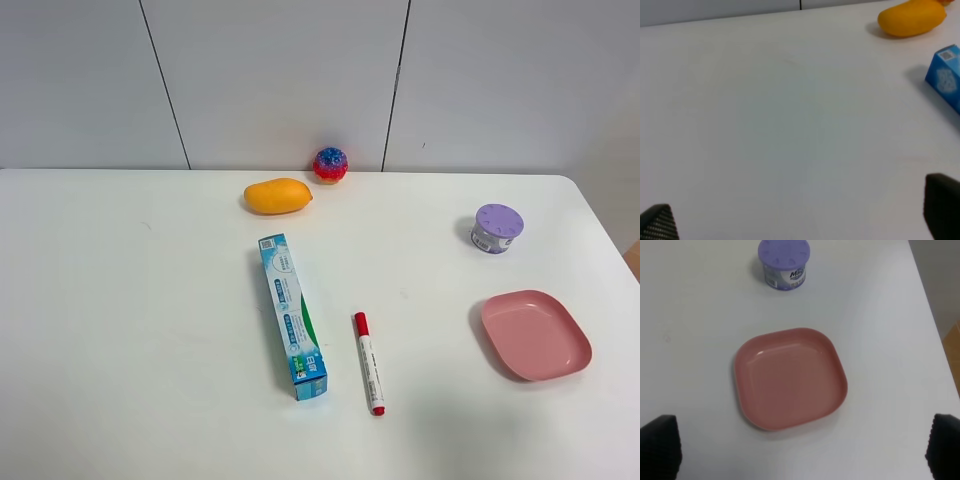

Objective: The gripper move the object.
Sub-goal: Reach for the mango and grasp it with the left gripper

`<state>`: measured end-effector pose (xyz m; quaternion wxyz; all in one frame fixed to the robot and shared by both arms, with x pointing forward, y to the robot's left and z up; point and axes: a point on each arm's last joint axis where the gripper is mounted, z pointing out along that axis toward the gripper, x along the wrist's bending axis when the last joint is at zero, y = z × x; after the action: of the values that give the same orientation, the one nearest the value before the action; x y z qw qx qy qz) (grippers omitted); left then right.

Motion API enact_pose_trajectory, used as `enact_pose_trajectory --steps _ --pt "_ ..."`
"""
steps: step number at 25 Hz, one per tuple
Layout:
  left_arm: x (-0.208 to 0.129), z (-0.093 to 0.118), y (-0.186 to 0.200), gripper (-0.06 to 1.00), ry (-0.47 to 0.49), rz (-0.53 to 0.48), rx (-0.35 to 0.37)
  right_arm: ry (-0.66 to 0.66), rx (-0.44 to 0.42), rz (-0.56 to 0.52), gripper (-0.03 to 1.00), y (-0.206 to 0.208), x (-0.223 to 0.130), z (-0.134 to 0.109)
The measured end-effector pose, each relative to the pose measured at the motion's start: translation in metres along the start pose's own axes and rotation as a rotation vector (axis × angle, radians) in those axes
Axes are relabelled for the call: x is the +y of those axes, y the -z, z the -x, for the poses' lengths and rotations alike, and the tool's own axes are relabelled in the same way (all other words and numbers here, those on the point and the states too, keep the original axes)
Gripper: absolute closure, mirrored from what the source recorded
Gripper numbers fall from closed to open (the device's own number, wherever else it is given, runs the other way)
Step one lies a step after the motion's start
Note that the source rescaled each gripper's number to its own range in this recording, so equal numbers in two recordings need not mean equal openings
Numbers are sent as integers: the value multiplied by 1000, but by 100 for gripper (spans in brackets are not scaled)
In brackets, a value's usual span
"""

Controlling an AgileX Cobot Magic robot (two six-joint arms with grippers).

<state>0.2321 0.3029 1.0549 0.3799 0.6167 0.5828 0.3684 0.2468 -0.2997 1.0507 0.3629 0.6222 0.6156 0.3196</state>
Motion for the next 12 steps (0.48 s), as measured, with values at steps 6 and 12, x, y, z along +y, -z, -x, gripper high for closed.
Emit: enact_pose_trajectory --steps 6,12 --pt "0 0 0 -6 0 0 0 0 0 0 -3 0 0 0" --pt "0 0 0 -6 0 0 0 0 0 0 -3 0 0 0"
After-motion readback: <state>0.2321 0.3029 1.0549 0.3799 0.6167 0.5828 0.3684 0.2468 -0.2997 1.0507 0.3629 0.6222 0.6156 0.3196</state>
